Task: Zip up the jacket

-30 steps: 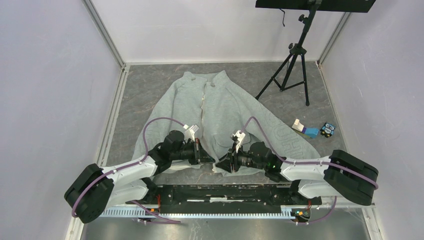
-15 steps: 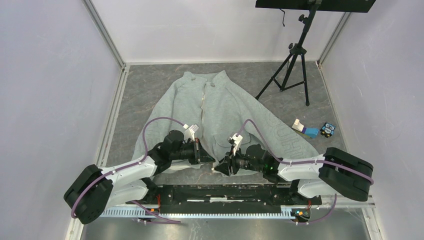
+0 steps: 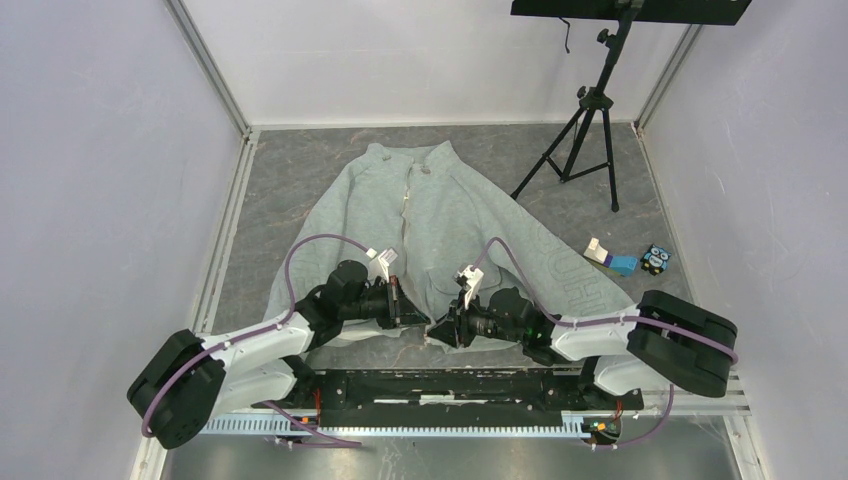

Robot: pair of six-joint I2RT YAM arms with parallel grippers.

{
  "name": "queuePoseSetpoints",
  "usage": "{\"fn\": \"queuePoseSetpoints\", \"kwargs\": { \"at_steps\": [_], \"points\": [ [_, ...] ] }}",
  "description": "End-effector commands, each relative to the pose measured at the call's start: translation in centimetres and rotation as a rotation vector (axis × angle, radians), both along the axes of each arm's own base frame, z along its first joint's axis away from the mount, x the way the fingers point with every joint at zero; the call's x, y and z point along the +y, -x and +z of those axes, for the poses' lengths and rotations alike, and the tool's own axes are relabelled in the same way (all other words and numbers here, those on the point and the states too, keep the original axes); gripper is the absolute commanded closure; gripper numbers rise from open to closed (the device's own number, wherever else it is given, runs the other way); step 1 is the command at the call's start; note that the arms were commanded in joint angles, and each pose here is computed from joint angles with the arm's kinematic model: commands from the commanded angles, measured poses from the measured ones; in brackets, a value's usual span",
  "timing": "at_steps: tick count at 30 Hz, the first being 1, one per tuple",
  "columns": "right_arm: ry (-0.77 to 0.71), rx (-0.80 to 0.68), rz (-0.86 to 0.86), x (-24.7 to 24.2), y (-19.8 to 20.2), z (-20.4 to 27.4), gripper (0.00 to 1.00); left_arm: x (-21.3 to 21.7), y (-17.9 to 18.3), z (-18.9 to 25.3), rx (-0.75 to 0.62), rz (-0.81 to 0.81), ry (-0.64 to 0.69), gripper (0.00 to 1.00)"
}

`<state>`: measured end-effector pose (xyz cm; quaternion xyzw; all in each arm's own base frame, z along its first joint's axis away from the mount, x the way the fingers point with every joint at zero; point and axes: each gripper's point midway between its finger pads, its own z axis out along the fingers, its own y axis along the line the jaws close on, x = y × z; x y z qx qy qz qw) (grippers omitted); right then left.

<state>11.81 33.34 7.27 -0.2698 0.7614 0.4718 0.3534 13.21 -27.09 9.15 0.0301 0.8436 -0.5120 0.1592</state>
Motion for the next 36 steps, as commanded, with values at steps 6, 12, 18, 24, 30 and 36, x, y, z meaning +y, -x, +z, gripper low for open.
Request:
{"fn": "queuePoseSetpoints", "kwargs": {
  "at_steps": [6, 12, 18, 24, 30, 36],
  "points": [
    [-0.071, -0.075, 0.006, 1.2, -1.1, 2.1, 0.99, -0.7, -0.3, 2.0, -0.025, -0.018, 0.028, 0.97],
    [-0.101, -0.091, 0.034, 0.6, -1.1, 2.0, 1.0, 0.6, -0.4, 1.6, -0.042, 0.012, -0.061, 0.52],
    [-0.12, -0.081, 0.069, -0.2, -0.7, 1.9, 1.0, 4.8, -0.8, 1.0, -0.075, 0.114, -0.301, 0.32],
    [-0.102, -0.104, 0.097, -0.1, -0.8, 1.5, 1.0, 8.5, -2.6, -0.4, -0.072, 0.216, -0.584, 0.4],
    [-0.089, -0.114, 0.1, -0.5, -1.0, 1.4, 1.0, 8.1, -5.3, -1.4, -0.067, 0.206, -0.721, 0.49],
    [-0.092, -0.123, 0.097, -1.3, -0.9, 1.3, 1.0, 7.9, -6.7, -3.0, -0.044, 0.186, -0.827, 0.57]
  ]
}}
